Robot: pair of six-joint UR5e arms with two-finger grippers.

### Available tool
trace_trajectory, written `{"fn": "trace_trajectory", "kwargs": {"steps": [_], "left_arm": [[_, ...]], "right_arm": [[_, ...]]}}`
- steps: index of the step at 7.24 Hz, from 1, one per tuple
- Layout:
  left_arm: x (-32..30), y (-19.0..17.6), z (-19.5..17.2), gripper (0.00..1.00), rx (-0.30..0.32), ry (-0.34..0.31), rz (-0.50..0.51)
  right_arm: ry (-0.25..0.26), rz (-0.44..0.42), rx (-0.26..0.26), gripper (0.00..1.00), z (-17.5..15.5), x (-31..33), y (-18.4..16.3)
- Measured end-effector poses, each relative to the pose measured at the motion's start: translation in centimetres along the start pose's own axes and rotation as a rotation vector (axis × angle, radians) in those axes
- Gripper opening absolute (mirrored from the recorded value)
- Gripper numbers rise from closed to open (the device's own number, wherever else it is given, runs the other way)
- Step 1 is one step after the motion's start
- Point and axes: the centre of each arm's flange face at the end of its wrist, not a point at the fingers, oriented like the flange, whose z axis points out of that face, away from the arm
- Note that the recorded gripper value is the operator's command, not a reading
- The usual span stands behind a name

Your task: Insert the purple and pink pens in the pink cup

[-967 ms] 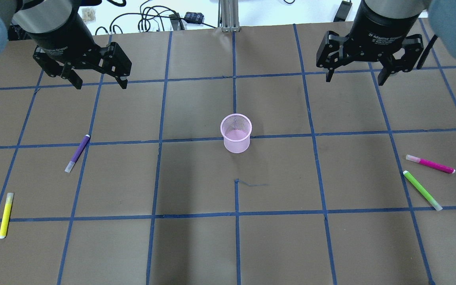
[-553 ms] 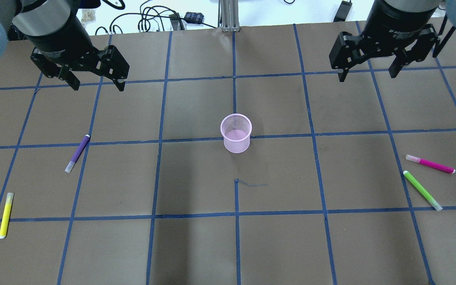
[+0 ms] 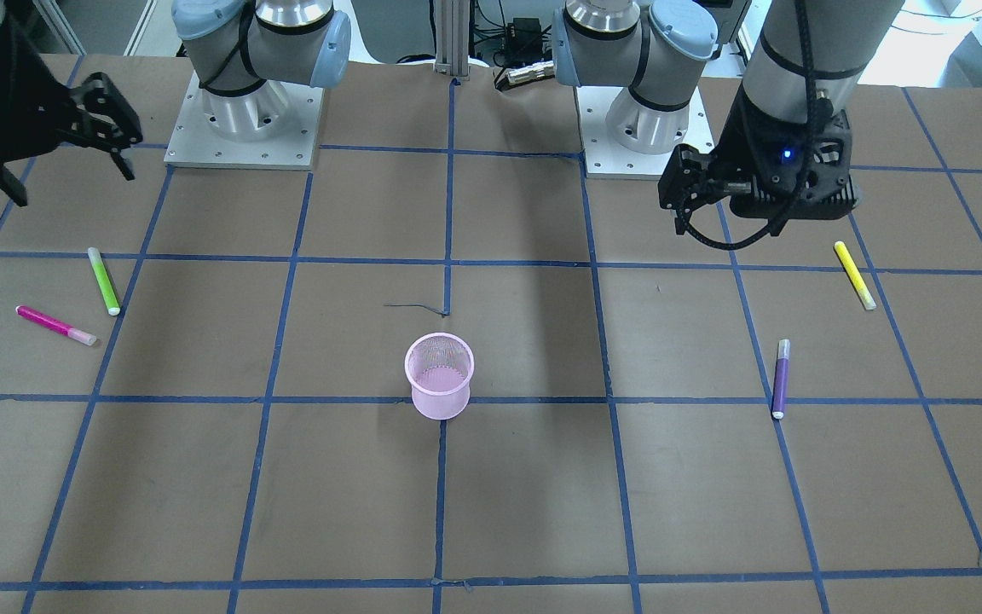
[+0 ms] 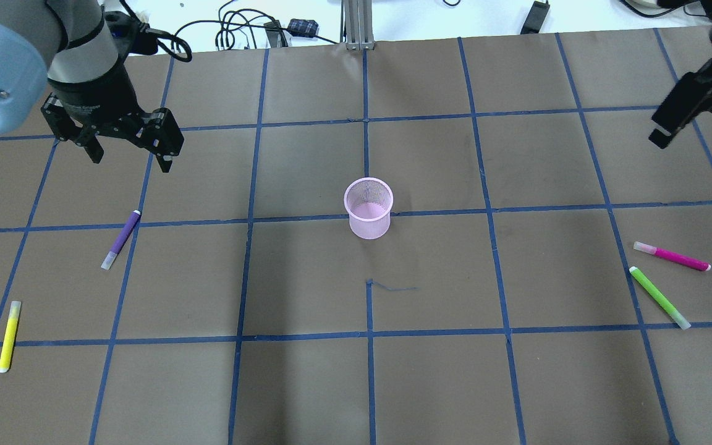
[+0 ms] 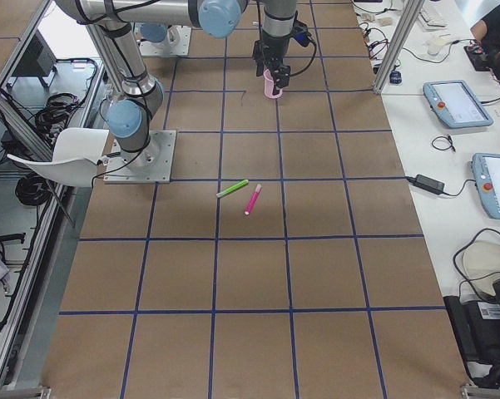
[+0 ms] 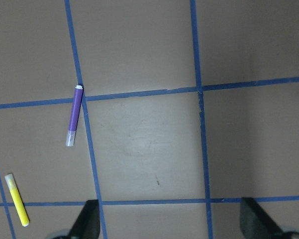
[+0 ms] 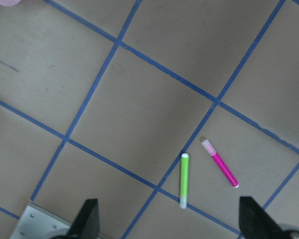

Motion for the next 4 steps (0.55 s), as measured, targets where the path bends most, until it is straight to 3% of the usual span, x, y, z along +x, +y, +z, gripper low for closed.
{"fn": "trace_trajectory", "kwargs": {"steps": [2, 4], "left_arm": [[-5.3, -2.1, 5.9, 1.00, -0.090, -0.013, 0.055], [-8.2, -5.2, 11.9, 1.00, -0.155, -0.026, 0.101]], "right_arm": [[-0.033, -0.224, 0.036, 1.00, 1.0, 6.3, 5.7], [-0.065, -0.456, 0.150, 0.98, 5.6, 12.6, 12.3]]}}
